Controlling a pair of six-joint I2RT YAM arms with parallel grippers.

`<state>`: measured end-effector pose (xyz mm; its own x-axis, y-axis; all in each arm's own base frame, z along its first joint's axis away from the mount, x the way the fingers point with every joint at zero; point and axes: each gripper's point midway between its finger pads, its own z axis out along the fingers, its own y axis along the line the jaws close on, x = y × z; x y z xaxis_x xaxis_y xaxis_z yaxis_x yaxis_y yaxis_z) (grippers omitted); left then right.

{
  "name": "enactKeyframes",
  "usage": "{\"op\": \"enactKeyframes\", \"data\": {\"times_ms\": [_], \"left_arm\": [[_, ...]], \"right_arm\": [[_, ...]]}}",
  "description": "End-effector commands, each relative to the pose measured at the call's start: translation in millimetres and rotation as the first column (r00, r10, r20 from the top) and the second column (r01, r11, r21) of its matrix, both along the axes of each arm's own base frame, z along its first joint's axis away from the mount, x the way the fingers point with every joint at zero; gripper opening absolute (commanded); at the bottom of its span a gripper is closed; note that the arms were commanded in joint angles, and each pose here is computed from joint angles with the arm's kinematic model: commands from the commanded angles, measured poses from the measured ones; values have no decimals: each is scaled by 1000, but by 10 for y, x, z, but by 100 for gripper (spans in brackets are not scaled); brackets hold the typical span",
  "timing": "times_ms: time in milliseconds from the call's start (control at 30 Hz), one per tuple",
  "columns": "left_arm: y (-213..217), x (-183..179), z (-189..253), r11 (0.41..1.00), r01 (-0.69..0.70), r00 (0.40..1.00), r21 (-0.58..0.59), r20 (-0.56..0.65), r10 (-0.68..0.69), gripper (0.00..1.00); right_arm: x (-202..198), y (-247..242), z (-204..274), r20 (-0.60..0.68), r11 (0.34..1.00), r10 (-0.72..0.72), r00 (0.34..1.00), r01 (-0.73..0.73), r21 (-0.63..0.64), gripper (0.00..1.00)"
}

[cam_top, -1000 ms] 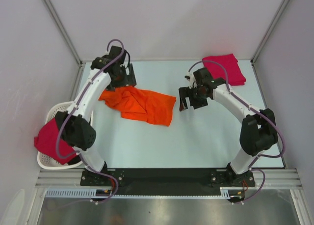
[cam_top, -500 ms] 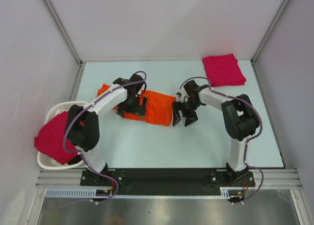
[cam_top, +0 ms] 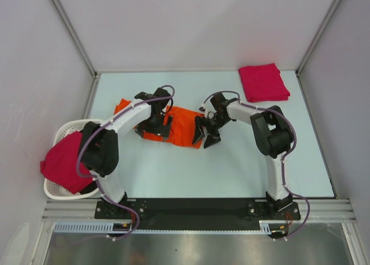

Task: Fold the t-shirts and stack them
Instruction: Flatten out the tshirt

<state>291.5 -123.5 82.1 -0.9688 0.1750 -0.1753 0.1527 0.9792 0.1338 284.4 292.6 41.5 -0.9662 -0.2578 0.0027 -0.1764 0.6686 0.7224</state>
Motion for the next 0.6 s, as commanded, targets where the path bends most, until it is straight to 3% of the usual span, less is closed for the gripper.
{"op": "enactKeyframes", "data": {"times_ms": [0, 167, 200, 267, 333, 367, 467, 500, 533, 567], "left_arm": [[2, 67, 31, 1000, 23, 999, 7, 25, -23, 100], [15, 73, 29, 1000, 24, 999, 16, 27, -25, 99], [26, 79, 48, 1000, 22, 999, 17, 34, -23, 99], [36, 77, 59, 1000, 20, 999, 21, 36, -21, 98], [37, 80, 81, 1000, 19, 999, 20, 41, -20, 97], [29, 84, 75, 1000, 19, 999, 20, 41, -20, 94], [-41, 132, 86, 1000, 19, 999, -11, 46, -19, 66], [-83, 146, 68, 999, 25, 999, -24, 38, -24, 50], [-159, 165, 83, 998, 34, 999, -48, 39, -32, 42], [-235, 229, 128, 997, 43, 998, -70, 55, -40, 45]], "right_arm": [[57, 183, -181, 9, 1000, 27, 1000, -26, -10, 81], [170, 320, -233, 25, 1000, 22, 999, -21, -22, 67], [191, 316, -264, 22, 999, 17, 1000, -16, -37, 57], [189, 349, -311, 13, 999, 23, 1000, -23, -45, 44], [213, 349, -285, 16, 998, 28, 999, -27, -53, 13], [229, 342, -252, 27, 998, 26, 999, -24, -61, 6], [264, 294, -123, 54, 998, 29, 998, -26, -55, 3], [279, 266, -84, 61, 998, 27, 998, -24, -56, 3], [284, 222, -45, 64, 998, 30, 997, -26, -61, 3], [350, 156, 30, 80, 998, 12, 997, -7, -57, 3]]}}
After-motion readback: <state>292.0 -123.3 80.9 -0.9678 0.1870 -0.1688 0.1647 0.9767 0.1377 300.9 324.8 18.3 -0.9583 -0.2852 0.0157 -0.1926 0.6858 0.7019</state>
